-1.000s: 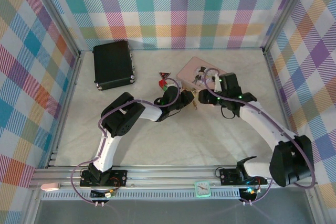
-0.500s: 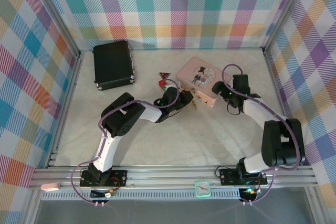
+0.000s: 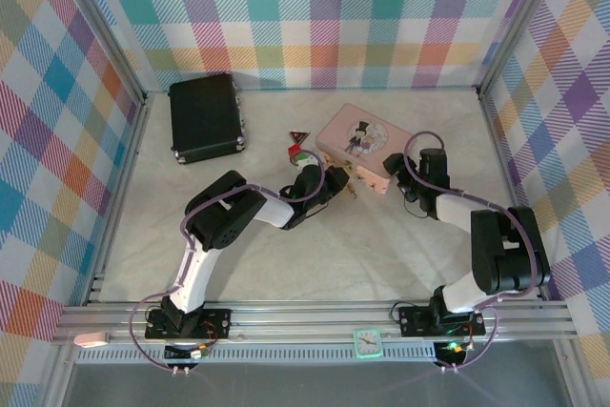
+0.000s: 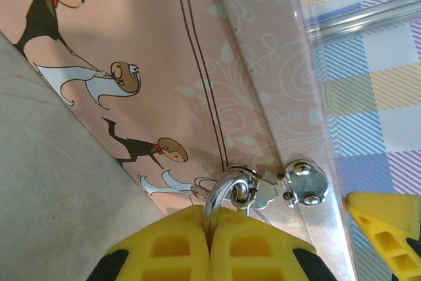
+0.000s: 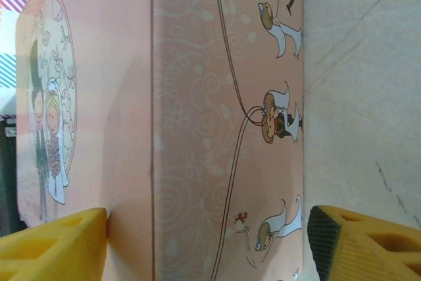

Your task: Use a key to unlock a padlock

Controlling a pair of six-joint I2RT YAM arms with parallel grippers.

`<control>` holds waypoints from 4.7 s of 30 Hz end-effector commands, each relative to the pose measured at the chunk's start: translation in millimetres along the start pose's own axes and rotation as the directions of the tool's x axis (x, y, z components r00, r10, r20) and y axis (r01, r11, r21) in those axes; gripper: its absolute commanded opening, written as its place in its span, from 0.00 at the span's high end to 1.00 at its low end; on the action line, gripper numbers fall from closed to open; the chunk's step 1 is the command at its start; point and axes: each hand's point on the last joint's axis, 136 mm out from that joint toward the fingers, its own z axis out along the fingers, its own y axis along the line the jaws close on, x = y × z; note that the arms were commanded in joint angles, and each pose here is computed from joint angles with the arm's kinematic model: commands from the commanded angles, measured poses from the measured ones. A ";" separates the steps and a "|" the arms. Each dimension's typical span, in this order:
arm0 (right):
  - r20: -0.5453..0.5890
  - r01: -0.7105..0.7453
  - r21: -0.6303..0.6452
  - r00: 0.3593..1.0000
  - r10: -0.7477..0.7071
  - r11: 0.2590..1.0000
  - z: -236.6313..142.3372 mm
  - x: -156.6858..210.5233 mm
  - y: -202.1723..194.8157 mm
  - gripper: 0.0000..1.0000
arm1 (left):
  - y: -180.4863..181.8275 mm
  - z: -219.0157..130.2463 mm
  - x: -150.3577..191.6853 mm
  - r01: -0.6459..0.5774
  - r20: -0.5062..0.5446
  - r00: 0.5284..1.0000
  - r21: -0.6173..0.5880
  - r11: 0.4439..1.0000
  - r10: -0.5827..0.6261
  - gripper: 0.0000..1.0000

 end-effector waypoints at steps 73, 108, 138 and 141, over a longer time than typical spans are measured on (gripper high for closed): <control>0.126 0.462 0.408 0.826 -0.549 0.788 -89.2 -58.8 -23.4 0.11 | 68.3 -137.9 17.0 -0.432 -0.486 0.851 -0.431 0.792 0.200 1.00; 0.261 0.736 0.342 0.524 -0.811 0.585 -34.6 -72.3 -5.3 0.11 | 71.0 -289.0 -230.1 -0.389 -0.037 0.743 -0.836 0.387 0.668 0.19; 0.305 0.775 0.195 0.535 -0.788 0.602 -20.6 -59.2 -16.2 0.01 | 161.7 -279.7 -242.8 -0.449 0.136 0.616 -0.748 0.488 0.776 0.20; 0.301 0.774 0.196 0.537 -0.788 0.602 -20.5 -59.0 -16.5 0.01 | 161.9 -276.6 -244.4 -0.456 0.127 0.618 -0.746 0.485 0.776 0.20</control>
